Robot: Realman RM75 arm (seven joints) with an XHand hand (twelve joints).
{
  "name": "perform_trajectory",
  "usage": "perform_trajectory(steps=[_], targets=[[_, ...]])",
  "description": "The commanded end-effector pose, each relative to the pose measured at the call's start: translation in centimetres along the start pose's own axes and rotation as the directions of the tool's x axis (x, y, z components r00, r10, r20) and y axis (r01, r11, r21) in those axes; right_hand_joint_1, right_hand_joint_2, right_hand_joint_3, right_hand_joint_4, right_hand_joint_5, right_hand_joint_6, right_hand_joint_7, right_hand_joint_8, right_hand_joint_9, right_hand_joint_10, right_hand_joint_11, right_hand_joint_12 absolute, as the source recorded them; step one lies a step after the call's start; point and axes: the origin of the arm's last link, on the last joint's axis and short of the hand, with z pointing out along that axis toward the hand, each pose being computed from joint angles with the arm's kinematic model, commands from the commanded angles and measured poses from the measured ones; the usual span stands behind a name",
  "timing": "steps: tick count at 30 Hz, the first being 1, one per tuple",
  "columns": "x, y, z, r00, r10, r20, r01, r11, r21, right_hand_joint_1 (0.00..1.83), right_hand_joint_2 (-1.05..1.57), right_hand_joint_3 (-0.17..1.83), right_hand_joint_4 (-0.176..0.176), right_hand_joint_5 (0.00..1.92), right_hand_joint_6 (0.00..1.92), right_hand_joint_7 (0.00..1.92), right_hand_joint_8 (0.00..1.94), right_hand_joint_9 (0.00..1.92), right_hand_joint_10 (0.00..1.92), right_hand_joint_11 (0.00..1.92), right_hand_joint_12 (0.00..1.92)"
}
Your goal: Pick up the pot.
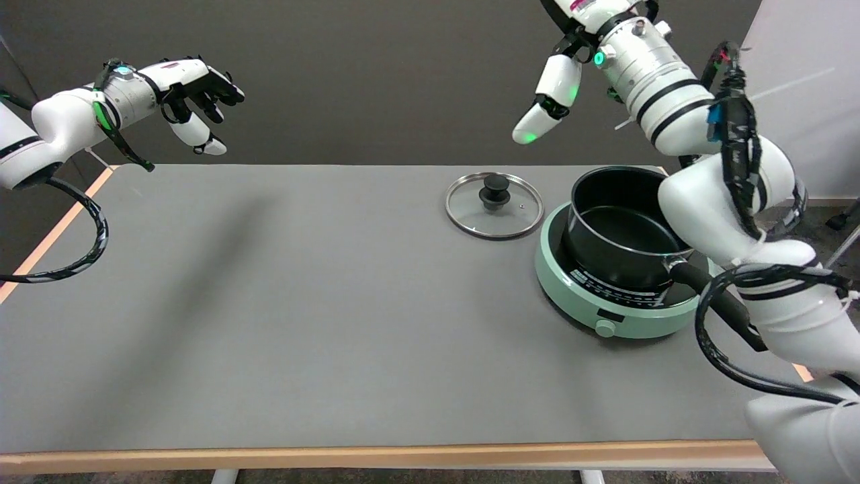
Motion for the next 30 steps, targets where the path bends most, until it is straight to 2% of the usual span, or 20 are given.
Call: perform_trajectory(steps=[1,10,13,15,17,21,24,28,30], targets=[[3.5,4.5,-4.9,0.688,0.711,-0.146,-0.689,0.703,0.175,1.22,-0.63,0.78,-0.176,0.17,0.17,0.17,0.17,0.17,0.17,0.17,0.17],[5.5,10.3,-8.3,0.479,0.841,-0.25,-0.833,0.525,0.172,1.15,-0.5,0.82,-0.175,0.08,0.08,0.08,0.08,0.08,0.08,0.08,0.08],[6.6,12.3,-9.6,0.409,0.867,-0.284,-0.868,0.466,0.175,1.14,-0.48,0.82,-0.155,0.05,0.05,0.05,0.05,0.05,0.05,0.05,0.05],[7.5,13.5,-10.5,0.382,0.871,-0.309,-0.877,0.447,0.176,1.14,-0.5,0.85,-0.125,0.04,0.04,0.04,0.04,0.04,0.04,0.04,0.04],[8.3,14.9,-11.6,0.359,0.876,-0.322,-0.891,0.425,0.161,1.13,-0.51,0.85,-0.117,0.03,0.03,0.03,0.03,0.03,0.03,0.03,0.03],[9.3,16.8,-13.4,0.346,0.883,-0.318,-0.913,0.395,0.104,1.13,-0.52,0.84,-0.112,0.01,0.01,0.01,0.01,0.01,0.01,0.01,0.01],[9.6,17.6,-14.5,0.382,0.87,-0.312,-0.907,0.418,0.055,1.13,-0.52,0.83,-0.113,0.0,0.0,0.0,0.0,0.0,0.0,0.0,0.0],[9.7,18.4,-15.6,0.375,0.868,-0.326,-0.911,0.41,0.043,1.11,-0.48,0.83,-0.118,0.0,0.0,0.0,0.0,0.0,0.0,0.0,0.0],[9.7,19.1,-16.6,0.376,0.861,-0.343,-0.913,0.408,0.022,1.07,-0.39,0.72,-0.123,0.0,0.0,0.0,0.0,0.0,0.0,0.0,0.0]])
